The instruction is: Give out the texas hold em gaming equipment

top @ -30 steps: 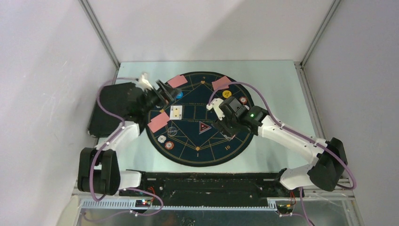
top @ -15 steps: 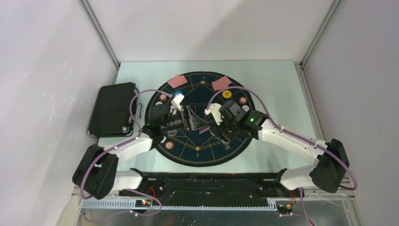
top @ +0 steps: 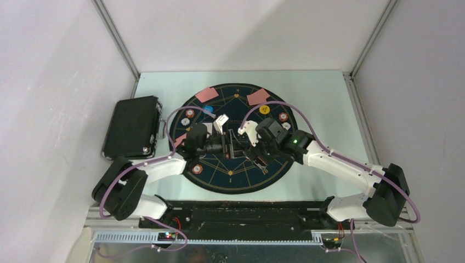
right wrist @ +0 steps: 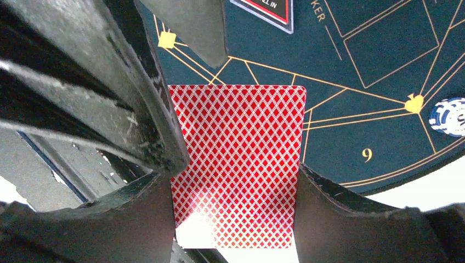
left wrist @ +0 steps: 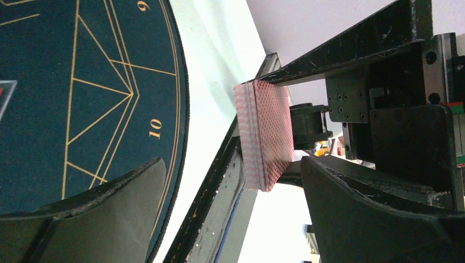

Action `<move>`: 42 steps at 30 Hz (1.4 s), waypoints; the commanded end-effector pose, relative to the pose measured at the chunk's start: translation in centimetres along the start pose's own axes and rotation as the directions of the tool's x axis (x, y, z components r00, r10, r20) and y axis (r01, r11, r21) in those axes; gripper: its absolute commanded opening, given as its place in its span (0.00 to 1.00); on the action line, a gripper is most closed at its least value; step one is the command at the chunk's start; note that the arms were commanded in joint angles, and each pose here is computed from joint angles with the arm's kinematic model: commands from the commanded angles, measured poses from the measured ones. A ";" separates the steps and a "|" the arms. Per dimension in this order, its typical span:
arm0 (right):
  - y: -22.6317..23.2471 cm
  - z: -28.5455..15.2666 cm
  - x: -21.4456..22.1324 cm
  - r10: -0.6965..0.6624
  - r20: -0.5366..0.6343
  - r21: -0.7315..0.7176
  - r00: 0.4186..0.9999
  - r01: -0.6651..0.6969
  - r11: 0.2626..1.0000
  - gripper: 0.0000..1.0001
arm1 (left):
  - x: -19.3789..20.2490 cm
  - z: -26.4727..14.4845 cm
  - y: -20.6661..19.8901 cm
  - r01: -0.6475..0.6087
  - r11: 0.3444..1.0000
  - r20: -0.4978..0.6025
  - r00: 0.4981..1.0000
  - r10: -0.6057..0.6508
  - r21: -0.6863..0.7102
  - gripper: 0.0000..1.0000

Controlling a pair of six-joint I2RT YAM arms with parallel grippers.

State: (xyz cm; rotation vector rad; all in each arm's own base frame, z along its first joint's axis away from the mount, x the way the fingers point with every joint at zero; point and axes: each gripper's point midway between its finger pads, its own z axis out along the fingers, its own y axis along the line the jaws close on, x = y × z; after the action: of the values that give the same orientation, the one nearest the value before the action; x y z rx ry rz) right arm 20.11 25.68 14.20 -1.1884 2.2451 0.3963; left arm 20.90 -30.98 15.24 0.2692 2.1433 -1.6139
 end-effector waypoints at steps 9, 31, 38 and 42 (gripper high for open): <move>0.7 -0.9 -2.0 -0.026 0.092 -0.021 0.995 0.028 0.999 0.00 | 0.0 2.4 -1.9 -0.049 0.995 -0.048 0.997 0.053 0.088 1.00; 0.9 -2.3 -2.5 -0.036 0.143 -0.014 0.989 0.038 0.999 0.00 | -0.6 1.1 0.1 -0.100 0.995 -0.025 0.995 0.100 -0.027 0.99; 0.7 -2.5 -2.5 -0.035 0.145 -0.003 0.989 0.036 0.999 0.00 | -1.2 0.4 0.1 -0.135 0.988 -0.015 0.991 0.134 -0.075 0.95; 0.7 -2.6 -2.5 -0.036 0.148 -0.001 0.988 0.036 0.999 0.00 | -1.5 -0.2 0.1 -0.140 0.986 -0.004 0.990 0.140 -0.092 0.91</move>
State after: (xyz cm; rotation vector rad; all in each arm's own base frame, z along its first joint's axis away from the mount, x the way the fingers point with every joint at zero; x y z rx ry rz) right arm 19.23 25.80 15.32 -1.1967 2.1889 0.4352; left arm 21.17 -31.46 15.22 0.3734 2.1623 -1.5169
